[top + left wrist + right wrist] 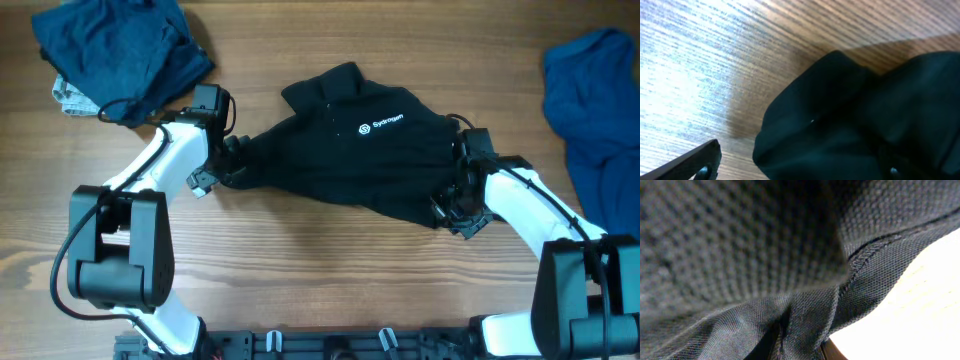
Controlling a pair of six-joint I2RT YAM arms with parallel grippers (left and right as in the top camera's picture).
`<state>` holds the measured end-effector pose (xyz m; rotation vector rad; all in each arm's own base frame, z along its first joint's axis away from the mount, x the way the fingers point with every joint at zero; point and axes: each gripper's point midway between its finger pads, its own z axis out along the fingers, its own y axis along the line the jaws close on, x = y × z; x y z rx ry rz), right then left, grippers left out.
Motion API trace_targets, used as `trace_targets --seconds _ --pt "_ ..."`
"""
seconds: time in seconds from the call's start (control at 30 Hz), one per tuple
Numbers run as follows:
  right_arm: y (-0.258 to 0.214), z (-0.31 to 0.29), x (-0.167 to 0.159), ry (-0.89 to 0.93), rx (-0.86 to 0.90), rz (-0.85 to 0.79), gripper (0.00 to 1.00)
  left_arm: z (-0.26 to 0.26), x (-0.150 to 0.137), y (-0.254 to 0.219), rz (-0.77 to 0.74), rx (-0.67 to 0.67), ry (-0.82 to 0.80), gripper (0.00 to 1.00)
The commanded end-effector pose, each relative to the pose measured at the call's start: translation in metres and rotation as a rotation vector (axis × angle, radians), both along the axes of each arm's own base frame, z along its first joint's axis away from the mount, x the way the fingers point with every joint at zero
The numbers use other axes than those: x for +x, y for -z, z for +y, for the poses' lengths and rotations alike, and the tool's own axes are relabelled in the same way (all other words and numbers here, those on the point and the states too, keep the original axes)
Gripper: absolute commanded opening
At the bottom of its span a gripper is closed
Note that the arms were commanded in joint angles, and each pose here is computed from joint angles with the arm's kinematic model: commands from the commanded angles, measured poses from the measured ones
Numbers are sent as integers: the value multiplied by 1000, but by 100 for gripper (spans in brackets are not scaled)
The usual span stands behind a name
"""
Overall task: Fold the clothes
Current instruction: 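Lift the shirt with both grippers and stretch it apart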
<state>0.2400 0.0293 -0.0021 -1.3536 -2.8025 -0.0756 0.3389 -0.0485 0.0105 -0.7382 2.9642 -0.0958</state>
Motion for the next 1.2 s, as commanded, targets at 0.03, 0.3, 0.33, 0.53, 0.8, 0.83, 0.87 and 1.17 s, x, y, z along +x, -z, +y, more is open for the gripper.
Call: trace_targets --seconds 0.03,0.3,0.33,0.53,0.8,0.83,0.87,1.17 --pt "5 3 -4 -9 27 20 19 -2 4 3 -3 -8 19 97" --pt "5 4 -7 -12 29 30 19 -6 0 16 36 -30 23 92" --pt "5 4 -7 -11 29 30 19 -6 1 16 34 -29 24 87" --pt "5 4 -7 -12 29 30 18 -6 0 17 37 -28 34 57" --pt "0 -1 -11 -16 3 41 4 -7 4 3 39 -27 52 4" --pt "-4 -3 -10 -15 -11 36 4 -8 7 -3 28 -33 52 4" --pt "-7 -5 -8 -15 -19 28 4 -10 10 -8 15 -41 54 4" --pt "-67 -6 12 -137 -31 -178 4 -23 22 -94 -217 -134 73 4"
